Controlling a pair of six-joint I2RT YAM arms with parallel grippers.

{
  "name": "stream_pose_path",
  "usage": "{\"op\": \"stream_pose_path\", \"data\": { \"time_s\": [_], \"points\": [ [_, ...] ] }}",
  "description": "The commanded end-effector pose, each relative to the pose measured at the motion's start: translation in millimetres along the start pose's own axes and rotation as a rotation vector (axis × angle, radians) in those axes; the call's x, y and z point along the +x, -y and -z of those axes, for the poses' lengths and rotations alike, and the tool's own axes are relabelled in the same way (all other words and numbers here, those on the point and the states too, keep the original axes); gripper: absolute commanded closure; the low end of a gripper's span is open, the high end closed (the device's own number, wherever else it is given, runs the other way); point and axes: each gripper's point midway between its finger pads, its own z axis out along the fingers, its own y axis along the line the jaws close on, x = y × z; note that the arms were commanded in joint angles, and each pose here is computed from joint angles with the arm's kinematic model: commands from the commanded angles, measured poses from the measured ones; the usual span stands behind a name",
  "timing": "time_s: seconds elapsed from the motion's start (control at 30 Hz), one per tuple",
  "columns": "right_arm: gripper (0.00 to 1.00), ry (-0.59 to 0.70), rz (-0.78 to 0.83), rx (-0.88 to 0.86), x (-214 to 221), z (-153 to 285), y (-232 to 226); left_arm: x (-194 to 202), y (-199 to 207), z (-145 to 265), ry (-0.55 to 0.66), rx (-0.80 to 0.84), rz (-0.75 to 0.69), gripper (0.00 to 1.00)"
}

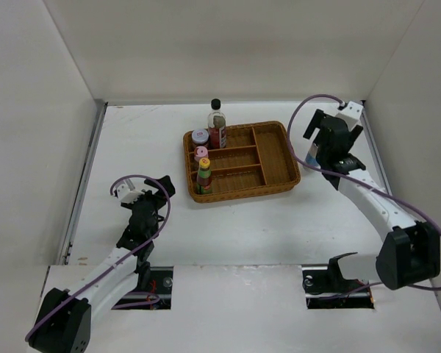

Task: Organize the condiment bottles

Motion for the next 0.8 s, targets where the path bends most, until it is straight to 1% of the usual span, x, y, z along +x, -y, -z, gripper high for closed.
{"op": "stream_pose_path", "data": {
  "time_s": [0.0, 0.1, 0.4, 0.43, 0.5, 0.53, 0.57, 0.6, 0.67, 0.77],
  "points": [
    [0.00, -0.099, 0.016, 0.020, 27.0, -11.0, 8.6, -4.5, 3.6, 0.8, 0.019, 0.023, 0.024, 0.00],
    [0.00, -0.142, 0.021, -0.011, 37.1, -21.9, 2.8, -5.4, 4.2, 1.0, 0.022, 0.026, 0.023, 0.00],
    [0.00, -0.229, 0.035, 0.004, 67.9, -49.9, 6.6, -4.2, 3.5, 0.3, 0.017, 0.021, 0.018, 0.00],
    [0.03, -0.234, 0.036, 0.007, 70.8, -52.0, 6.9, -4.2, 3.5, 0.3, 0.017, 0.021, 0.018, 0.00],
    [0.13, -0.234, 0.037, 0.011, 74.0, -56.1, 5.9, -4.1, 3.2, 0.5, 0.017, 0.021, 0.018, 0.00],
    [0.22, -0.229, 0.037, 0.012, 73.1, -57.4, 5.0, -4.1, 3.2, 0.5, 0.017, 0.021, 0.018, 0.00],
    [0.32, -0.216, 0.036, 0.017, 69.2, -57.0, 4.9, -4.0, 3.2, 0.4, 0.017, 0.021, 0.018, 0.00],
    [0.38, -0.182, 0.030, 0.036, 59.2, -56.1, 8.4, -3.8, 3.3, 0.2, 0.016, 0.020, 0.017, 0.00],
    [0.40, -0.095, 0.023, 0.043, 35.3, -45.1, 3.7, -3.8, 3.3, 0.2, 0.016, 0.020, 0.017, 0.00],
    [0.43, 0.019, 0.033, -0.017, -2.4, -19.2, -19.5, -3.5, 3.0, 0.1, 0.016, 0.019, 0.014, 0.00]
  ]
}}
